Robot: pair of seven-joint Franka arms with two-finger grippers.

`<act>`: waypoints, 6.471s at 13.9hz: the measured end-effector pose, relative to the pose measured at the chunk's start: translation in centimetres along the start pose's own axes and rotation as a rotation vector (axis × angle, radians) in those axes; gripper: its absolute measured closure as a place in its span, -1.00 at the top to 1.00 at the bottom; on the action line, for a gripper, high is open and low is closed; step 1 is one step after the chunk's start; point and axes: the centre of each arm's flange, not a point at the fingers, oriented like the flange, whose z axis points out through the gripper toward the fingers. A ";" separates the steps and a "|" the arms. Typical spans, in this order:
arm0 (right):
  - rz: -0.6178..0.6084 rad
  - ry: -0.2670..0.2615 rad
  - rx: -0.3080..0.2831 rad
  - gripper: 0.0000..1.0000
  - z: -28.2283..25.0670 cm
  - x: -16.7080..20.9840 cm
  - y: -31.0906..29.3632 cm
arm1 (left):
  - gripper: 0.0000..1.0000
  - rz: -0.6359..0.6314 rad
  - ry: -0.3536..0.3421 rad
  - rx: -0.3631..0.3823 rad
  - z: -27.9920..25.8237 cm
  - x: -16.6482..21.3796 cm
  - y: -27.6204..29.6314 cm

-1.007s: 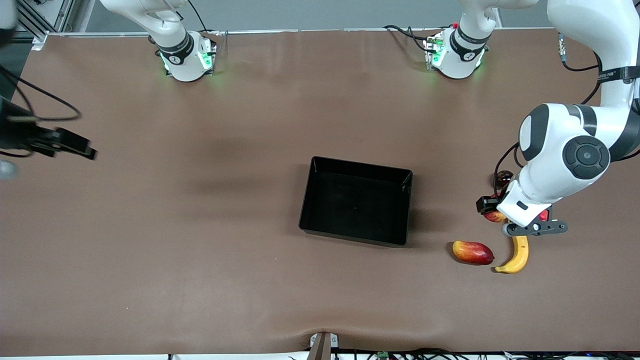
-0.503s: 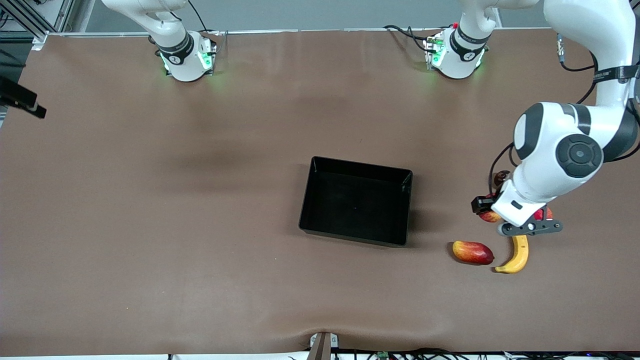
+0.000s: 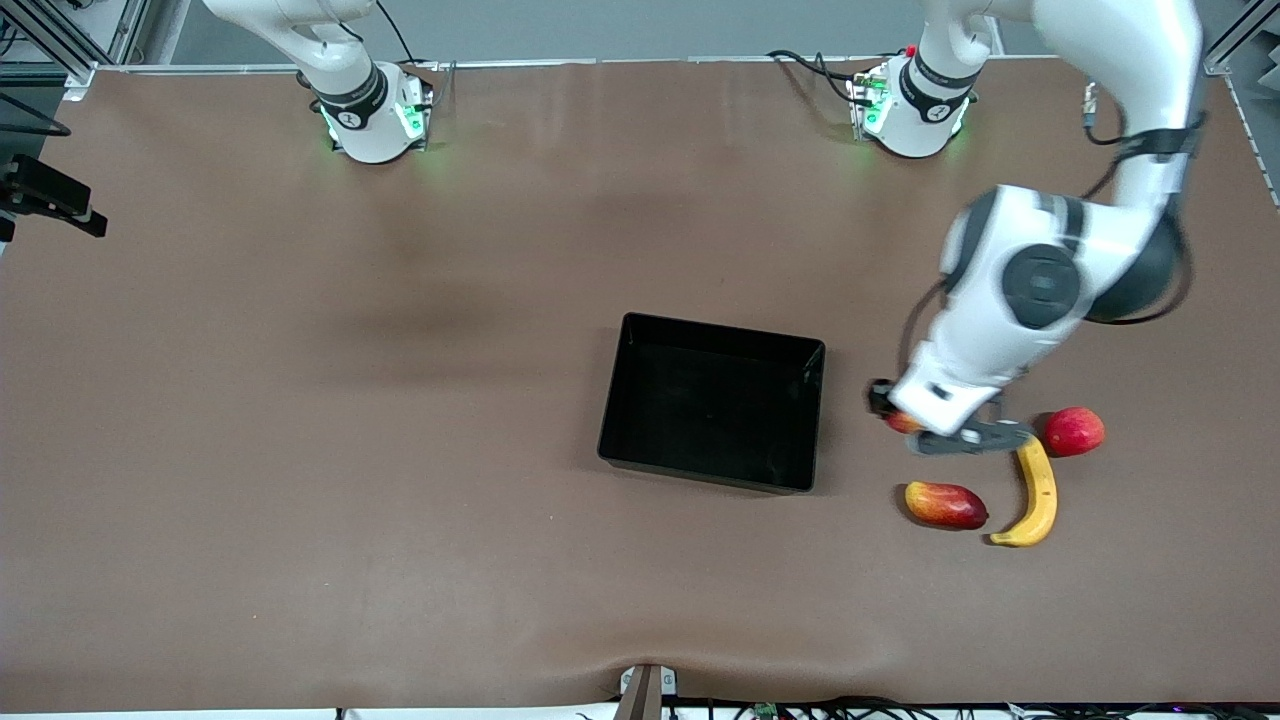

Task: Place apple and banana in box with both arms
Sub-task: 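Carry the striped apple with the left gripper over the black box, then open the left gripper to drop the apple into the box, then move the left gripper back to the banana and grasp it, then lift the banana with the left gripper and carry it over the box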

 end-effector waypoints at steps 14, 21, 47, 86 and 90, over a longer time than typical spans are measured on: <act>-0.001 0.004 0.008 1.00 0.9 -1.8 0.0 | 0.46 0.022 -0.182 0.111 16.1 -6.6 14.0; -0.001 0.003 0.008 1.00 0.9 -1.8 0.1 | 1.00 0.007 -0.197 0.066 15.8 -6.6 15.3; 0.005 -0.003 0.010 1.00 1.2 -1.8 0.4 | 1.00 0.306 0.001 0.107 13.1 8.7 -25.1; 0.015 -0.006 0.015 1.00 1.4 -1.9 0.9 | -0.30 0.157 0.050 0.001 -0.2 10.9 -16.8; 0.015 -0.007 0.015 1.00 1.4 -1.9 0.9 | -0.30 0.164 0.046 -0.078 -2.2 10.1 -10.9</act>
